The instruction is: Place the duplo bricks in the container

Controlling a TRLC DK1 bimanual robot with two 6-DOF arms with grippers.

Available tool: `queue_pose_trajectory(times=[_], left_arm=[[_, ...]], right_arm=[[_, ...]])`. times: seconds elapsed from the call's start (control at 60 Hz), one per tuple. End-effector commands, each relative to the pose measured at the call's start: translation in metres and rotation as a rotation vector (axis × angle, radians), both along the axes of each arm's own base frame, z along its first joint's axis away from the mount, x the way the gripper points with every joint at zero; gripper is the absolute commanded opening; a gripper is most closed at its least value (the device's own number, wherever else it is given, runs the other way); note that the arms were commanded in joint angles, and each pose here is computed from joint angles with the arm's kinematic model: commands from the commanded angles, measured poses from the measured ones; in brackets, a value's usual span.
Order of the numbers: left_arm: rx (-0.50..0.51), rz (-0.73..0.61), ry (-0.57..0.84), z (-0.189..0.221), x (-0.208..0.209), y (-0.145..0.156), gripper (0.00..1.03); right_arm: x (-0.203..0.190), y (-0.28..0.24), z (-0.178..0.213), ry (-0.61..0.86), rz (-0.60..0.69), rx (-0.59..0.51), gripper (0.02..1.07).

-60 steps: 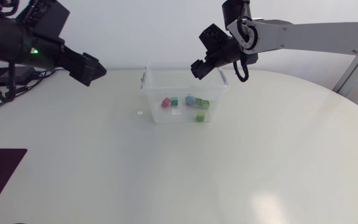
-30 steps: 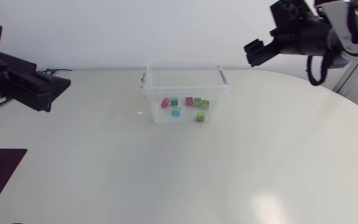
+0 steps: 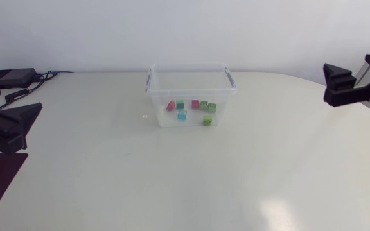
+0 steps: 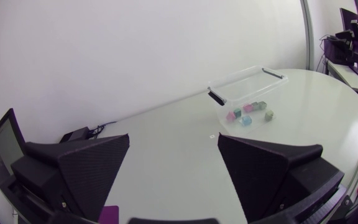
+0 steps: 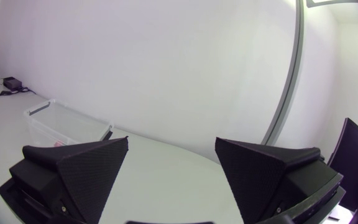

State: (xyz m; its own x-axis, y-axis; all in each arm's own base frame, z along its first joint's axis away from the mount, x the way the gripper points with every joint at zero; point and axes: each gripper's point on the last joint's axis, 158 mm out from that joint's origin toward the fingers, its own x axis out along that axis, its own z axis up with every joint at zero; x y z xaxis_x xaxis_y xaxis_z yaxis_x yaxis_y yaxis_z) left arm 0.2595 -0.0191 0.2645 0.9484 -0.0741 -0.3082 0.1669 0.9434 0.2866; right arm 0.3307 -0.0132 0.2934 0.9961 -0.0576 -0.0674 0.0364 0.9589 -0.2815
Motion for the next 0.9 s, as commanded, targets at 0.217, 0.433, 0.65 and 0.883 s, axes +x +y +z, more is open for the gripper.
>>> queue_pose_trajectory(times=[0.217,0.433,0.65,0.883], left_arm=[[-0.015,0.060,-0.088,-0.039,-0.001,0.014,0.99],[-0.087,0.078,-0.124,-0.057,-0.004,0.014,0.99],[-0.155,0.093,-0.158,-0.074,-0.005,0.015,0.99],[-0.235,0.107,-0.197,-0.094,-0.006,0.015,0.99]], right_arm=[[-0.040,-0.016,-0.034,-0.029,-0.065,0.038,1.03],[-0.054,-0.009,-0.059,-0.029,-0.042,0.097,1.03],[-0.064,-0.002,-0.083,-0.028,-0.020,0.154,1.03],[-0.072,0.005,-0.114,-0.025,0.005,0.219,1.03]])
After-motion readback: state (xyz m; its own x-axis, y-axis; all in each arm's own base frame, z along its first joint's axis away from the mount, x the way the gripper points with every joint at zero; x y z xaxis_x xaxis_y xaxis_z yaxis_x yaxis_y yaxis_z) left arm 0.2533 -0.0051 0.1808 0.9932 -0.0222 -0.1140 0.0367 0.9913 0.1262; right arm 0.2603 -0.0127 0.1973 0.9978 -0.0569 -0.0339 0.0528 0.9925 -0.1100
